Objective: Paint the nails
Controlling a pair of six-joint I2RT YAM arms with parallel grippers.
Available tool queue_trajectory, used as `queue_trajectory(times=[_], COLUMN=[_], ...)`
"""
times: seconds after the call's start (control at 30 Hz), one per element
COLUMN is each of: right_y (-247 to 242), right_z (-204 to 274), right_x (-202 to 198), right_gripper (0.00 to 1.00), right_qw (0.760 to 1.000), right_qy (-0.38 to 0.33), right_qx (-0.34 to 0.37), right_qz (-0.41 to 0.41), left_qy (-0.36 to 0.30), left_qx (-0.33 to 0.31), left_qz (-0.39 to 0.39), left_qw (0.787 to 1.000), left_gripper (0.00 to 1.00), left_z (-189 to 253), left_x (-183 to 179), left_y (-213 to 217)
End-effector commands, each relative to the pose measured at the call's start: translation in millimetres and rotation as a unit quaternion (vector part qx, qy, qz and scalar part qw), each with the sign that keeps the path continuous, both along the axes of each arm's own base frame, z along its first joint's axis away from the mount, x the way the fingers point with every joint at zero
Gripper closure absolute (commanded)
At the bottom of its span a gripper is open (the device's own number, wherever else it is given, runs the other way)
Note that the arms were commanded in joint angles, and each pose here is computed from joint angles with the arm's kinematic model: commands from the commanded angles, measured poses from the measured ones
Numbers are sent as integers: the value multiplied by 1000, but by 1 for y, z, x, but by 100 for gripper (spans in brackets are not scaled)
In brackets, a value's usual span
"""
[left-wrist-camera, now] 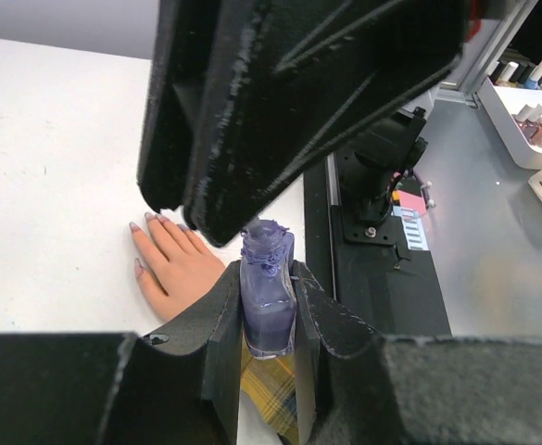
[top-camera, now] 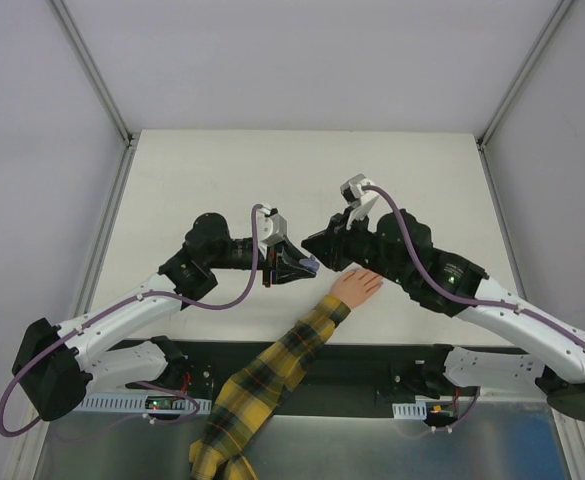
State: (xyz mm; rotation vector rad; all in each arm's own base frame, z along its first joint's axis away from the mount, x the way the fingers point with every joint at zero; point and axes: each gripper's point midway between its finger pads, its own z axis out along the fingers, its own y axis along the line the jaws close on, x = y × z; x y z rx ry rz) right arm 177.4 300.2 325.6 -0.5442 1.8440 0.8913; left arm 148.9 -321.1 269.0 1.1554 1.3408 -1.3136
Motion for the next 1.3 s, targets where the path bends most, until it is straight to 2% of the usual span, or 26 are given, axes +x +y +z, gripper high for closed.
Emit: queue_trajectory(times=[0.0, 0.17, 0.37, 0.83, 1.27], right_y=[9, 10, -12, -17, -9], right_z=[-3, -22, -19, 45, 44], right_x=[-12, -15, -4, -4, 4], right_gripper=[99, 99, 99, 99, 99], right_qw=[1000, 999, 996, 994, 996], right_qy=[-17, -40, -53, -93, -77], right_qx=[8, -18, -20, 26, 35], right_qz=[11, -9, -63, -58, -43], left_qy=[-37, -32, -37, -27, -29], left_qx=[-57, -73, -75, -62, -63], left_qz=[20, 28, 16, 9, -1], left_qw=[998, 996, 996, 998, 998], left_gripper=[100, 100, 100, 100, 100], left_z=[35, 41, 43, 36, 37], left_x=[7, 10, 5, 7, 3], left_y=[1, 6, 7, 3, 4])
